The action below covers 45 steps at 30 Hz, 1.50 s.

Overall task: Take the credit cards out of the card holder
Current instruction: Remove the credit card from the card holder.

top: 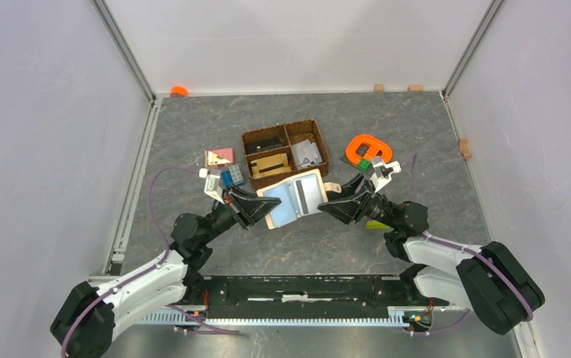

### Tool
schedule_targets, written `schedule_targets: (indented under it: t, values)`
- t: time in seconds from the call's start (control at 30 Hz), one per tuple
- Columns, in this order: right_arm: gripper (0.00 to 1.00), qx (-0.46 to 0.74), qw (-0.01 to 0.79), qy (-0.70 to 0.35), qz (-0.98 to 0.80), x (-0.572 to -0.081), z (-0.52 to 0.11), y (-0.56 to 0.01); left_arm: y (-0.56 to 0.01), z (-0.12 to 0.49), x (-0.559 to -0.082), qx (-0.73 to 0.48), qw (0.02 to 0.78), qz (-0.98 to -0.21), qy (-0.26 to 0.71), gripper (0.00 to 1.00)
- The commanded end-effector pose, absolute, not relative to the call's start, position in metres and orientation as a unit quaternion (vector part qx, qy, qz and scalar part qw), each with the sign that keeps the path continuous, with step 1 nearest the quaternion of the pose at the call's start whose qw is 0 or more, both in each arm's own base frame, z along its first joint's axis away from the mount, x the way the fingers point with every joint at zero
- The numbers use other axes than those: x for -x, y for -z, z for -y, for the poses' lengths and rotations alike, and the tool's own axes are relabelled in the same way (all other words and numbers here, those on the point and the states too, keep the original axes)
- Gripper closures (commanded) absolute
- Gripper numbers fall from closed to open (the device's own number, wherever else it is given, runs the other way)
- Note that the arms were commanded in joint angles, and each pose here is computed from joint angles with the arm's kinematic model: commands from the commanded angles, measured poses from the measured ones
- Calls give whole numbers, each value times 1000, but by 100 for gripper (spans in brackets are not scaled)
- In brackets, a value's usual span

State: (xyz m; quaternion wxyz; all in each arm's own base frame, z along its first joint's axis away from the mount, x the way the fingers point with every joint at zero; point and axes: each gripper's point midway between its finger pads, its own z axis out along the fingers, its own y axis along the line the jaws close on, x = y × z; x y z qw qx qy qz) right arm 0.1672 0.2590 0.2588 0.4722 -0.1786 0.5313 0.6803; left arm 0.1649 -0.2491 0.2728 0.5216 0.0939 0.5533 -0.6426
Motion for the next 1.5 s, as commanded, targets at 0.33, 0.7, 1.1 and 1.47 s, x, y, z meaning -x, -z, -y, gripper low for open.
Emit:
schedule_targets:
  t: [0.33,0.7,1.1,1.47]
  values:
    - [57,190,476,-671,-536,-174,-264,-256,-294,256,-155,-134,529,-512,663,98]
    - [82,196,481,-659,-544,-177,-265,-253,-288,253,-164,-116,538,-531,645,98]
    - [100,168,476,-641,-578,-195,-260,-236,-216,199,-237,74,568,-694,437,63]
    - [100,135,509,-549,-649,-228,-245,-204,-241,204,-219,39,587,-642,491,44]
